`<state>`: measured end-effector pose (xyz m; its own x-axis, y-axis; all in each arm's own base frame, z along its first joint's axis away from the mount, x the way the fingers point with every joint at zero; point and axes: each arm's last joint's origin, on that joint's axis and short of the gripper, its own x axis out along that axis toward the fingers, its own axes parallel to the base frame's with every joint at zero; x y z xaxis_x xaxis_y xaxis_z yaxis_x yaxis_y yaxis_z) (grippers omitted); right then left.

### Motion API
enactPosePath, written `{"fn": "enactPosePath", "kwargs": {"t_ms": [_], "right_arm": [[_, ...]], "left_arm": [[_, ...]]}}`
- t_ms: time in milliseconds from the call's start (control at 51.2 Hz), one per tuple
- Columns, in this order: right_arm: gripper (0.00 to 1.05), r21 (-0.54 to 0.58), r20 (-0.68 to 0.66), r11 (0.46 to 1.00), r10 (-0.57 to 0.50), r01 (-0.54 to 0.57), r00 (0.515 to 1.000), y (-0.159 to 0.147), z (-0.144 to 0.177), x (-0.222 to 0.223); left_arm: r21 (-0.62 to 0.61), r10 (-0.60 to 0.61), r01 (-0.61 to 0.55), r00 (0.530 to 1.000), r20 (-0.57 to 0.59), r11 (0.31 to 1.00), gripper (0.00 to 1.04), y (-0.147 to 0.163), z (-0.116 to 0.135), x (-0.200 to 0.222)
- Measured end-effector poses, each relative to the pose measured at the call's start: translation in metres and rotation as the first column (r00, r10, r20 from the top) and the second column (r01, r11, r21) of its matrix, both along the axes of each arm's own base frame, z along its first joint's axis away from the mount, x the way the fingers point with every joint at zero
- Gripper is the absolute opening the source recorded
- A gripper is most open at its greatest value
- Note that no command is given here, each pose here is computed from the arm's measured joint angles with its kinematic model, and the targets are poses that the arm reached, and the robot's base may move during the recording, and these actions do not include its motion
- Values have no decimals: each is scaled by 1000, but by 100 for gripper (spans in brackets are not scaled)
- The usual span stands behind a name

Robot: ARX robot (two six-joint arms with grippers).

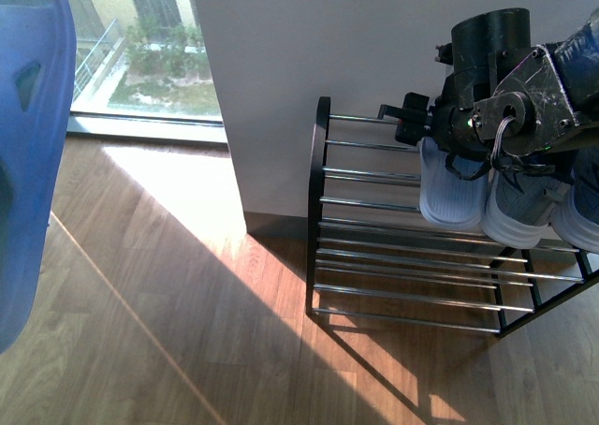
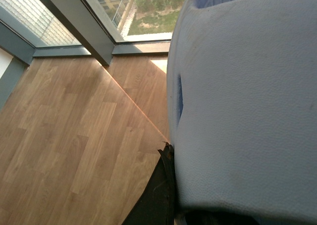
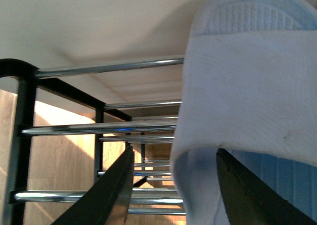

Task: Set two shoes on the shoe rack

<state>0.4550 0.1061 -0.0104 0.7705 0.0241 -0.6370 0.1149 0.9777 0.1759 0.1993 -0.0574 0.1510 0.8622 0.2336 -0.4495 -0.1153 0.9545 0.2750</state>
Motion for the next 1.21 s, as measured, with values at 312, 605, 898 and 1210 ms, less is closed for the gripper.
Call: {"fn": "enactPosePath", "kwargs": {"t_ms": [312,605,898,1210], "right_arm": [[97,64,122,991,113,-122,986,13,54,-36],[96,93,345,962,210,-256,915,-10,123,-107],[96,105,444,971,148,-215,884,-58,135,-167],[56,-162,625,987,89,17,776,-75,146,-205]], "left_arm": [[0,0,0,1000,0,1000,2,0,0,0],[0,0,0,1000,0,1000,2,0,0,0],[0,0,0,1000,0,1000,2,0,0,0],[0,0,0,1000,0,1000,2,0,0,0]]}}
